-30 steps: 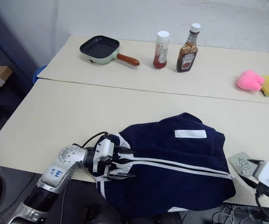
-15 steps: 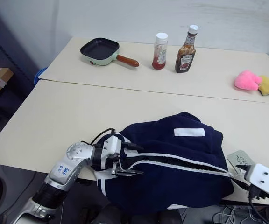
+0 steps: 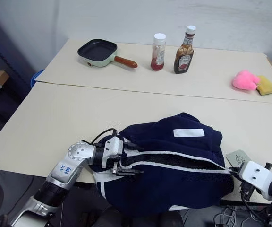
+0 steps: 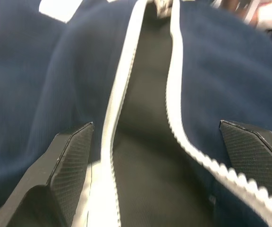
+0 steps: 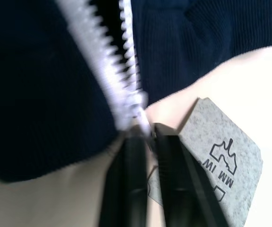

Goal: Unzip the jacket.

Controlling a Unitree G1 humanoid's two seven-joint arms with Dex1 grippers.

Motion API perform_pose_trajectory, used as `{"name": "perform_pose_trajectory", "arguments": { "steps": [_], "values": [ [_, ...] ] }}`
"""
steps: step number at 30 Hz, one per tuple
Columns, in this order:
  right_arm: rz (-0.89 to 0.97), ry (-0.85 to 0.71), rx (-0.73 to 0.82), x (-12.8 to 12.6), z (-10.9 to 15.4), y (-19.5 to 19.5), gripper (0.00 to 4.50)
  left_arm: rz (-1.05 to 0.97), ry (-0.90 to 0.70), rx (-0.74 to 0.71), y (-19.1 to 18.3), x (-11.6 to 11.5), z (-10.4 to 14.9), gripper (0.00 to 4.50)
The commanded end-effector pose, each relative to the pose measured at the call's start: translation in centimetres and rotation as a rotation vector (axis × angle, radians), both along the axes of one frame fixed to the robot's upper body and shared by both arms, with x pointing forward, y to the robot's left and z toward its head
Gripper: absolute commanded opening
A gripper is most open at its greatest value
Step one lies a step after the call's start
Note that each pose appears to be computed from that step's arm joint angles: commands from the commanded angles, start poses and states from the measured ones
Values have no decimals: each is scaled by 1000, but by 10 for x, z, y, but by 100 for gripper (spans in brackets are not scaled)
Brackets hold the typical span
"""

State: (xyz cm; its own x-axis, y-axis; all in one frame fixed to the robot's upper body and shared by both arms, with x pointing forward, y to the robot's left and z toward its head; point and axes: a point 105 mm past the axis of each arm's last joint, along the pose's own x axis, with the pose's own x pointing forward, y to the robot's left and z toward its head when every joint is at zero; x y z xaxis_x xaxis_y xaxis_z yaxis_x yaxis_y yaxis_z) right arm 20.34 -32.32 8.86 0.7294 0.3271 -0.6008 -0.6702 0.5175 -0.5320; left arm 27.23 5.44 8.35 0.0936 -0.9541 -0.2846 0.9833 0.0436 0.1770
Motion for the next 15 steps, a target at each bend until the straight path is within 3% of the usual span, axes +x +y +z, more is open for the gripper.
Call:
{"name": "perform_pose_trajectory", "arguments": {
  "steps": [1,15],
  "values": [
    [-34,-1,-40,-1,0,-11,3,19,-11,50,2,0,-11,450],
    [-23,19,-107,-23,7,-21,3,77,29,95,0,2,-29,450]
  ]
}}
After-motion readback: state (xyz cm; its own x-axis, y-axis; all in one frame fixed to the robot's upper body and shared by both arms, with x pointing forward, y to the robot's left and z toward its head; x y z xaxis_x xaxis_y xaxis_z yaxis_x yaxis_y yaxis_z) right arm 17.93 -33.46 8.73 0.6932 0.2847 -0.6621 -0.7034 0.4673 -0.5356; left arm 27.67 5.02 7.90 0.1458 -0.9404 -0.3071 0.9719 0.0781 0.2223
